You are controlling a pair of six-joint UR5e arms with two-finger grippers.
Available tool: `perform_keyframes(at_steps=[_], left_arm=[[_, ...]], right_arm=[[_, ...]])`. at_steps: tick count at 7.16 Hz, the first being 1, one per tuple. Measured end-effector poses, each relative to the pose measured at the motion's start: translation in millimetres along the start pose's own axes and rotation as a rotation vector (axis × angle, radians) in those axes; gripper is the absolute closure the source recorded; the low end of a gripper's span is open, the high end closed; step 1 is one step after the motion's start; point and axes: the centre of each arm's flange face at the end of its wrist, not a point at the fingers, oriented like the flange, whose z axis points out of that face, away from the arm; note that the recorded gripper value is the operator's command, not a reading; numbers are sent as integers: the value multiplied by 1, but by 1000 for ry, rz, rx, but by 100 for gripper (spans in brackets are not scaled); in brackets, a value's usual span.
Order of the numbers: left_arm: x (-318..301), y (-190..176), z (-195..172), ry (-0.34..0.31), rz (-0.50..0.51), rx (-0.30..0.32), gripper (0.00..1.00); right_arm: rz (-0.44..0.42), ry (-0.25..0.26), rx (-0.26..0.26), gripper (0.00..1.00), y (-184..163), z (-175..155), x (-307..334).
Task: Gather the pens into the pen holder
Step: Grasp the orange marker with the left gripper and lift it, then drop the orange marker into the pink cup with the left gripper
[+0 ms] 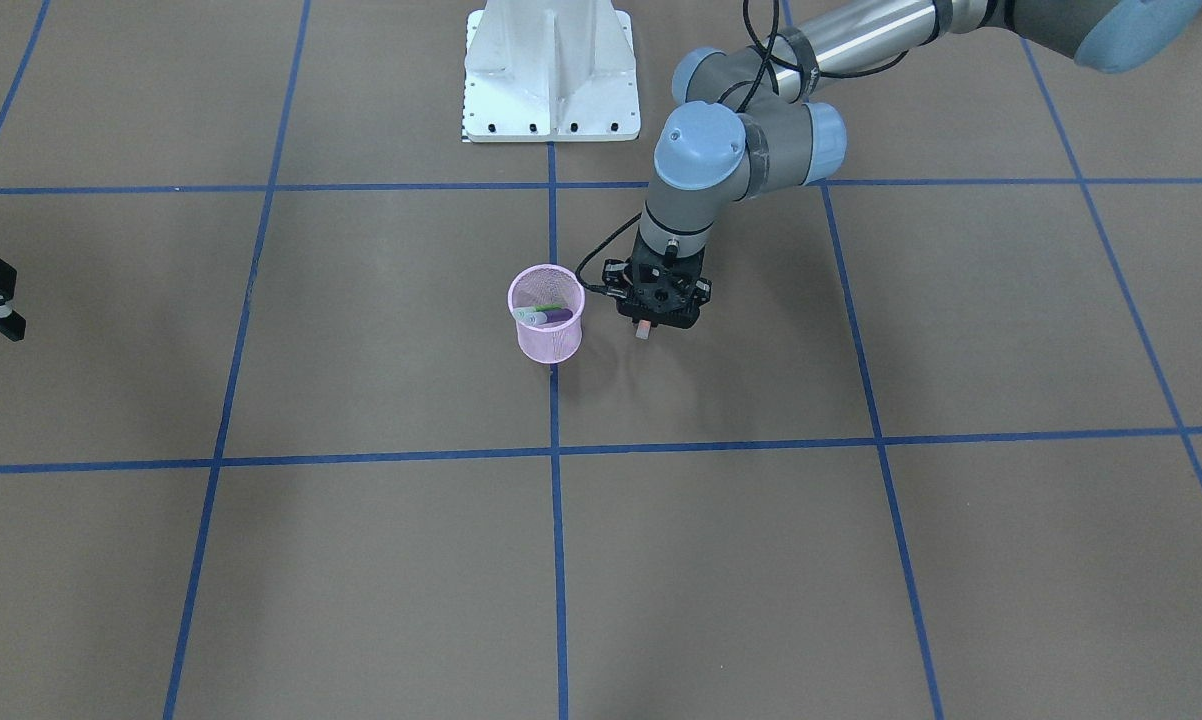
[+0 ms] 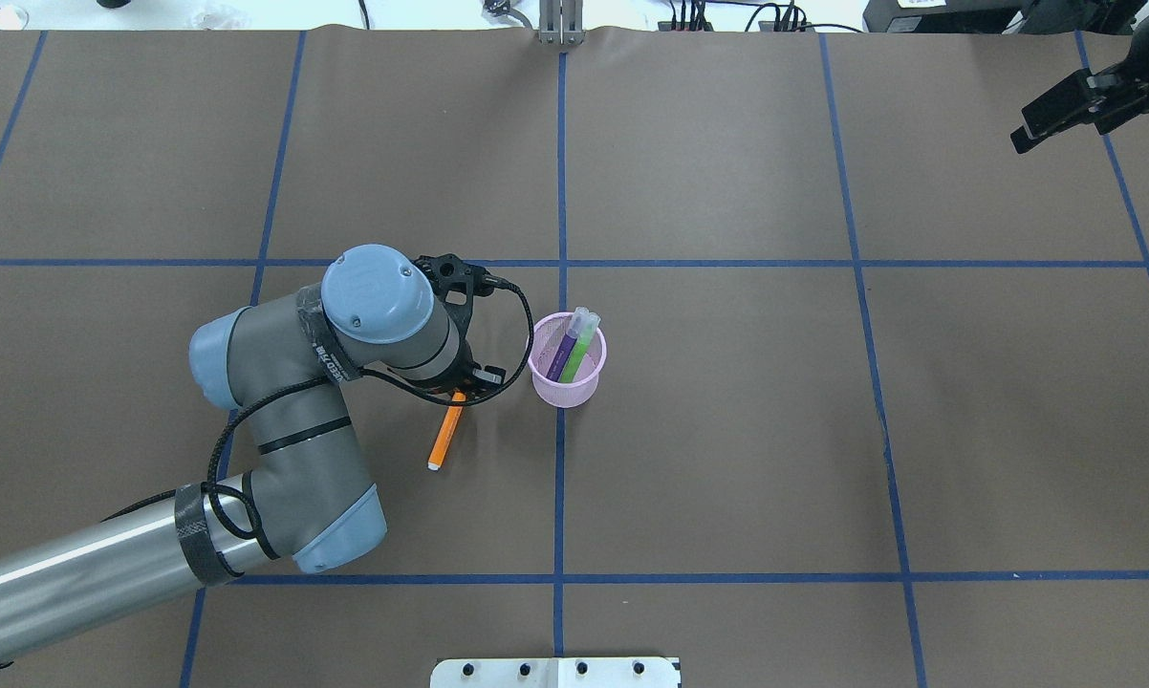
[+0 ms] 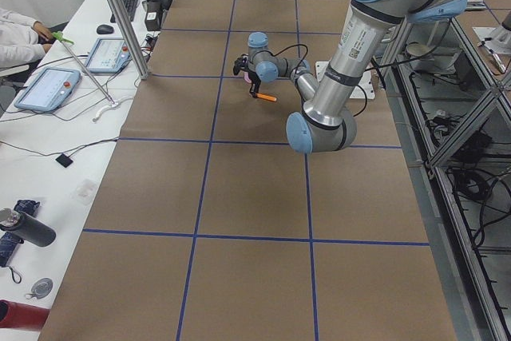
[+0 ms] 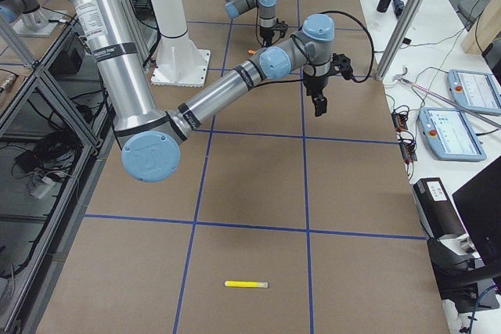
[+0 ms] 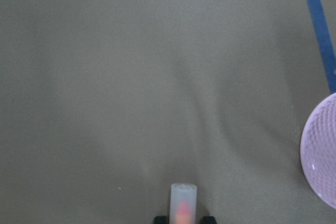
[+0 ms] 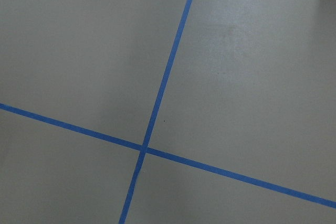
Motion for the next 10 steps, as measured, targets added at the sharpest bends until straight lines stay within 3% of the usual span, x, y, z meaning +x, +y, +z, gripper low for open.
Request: perform_keyframes(at_steps=[2,5,6,8,10], left_arm=[[-1,-7,-19,14,4,36,100],[5,-14,-128,147,79,208,100],[12,-15,-152,215,111,307,100],[20,-28,-154,365,177,540,100],[34,-28,-137,420,218,686,100]], right_arm=[[-2,-1,2,0,0,-1,-1],[-3,-4,1,0,0,-1,-1],[-3,-4,1,0,0,-1,-1],[-3,-3,2,0,-1,-1,-1],[-3,-2,3,0,-1,-2,-2]])
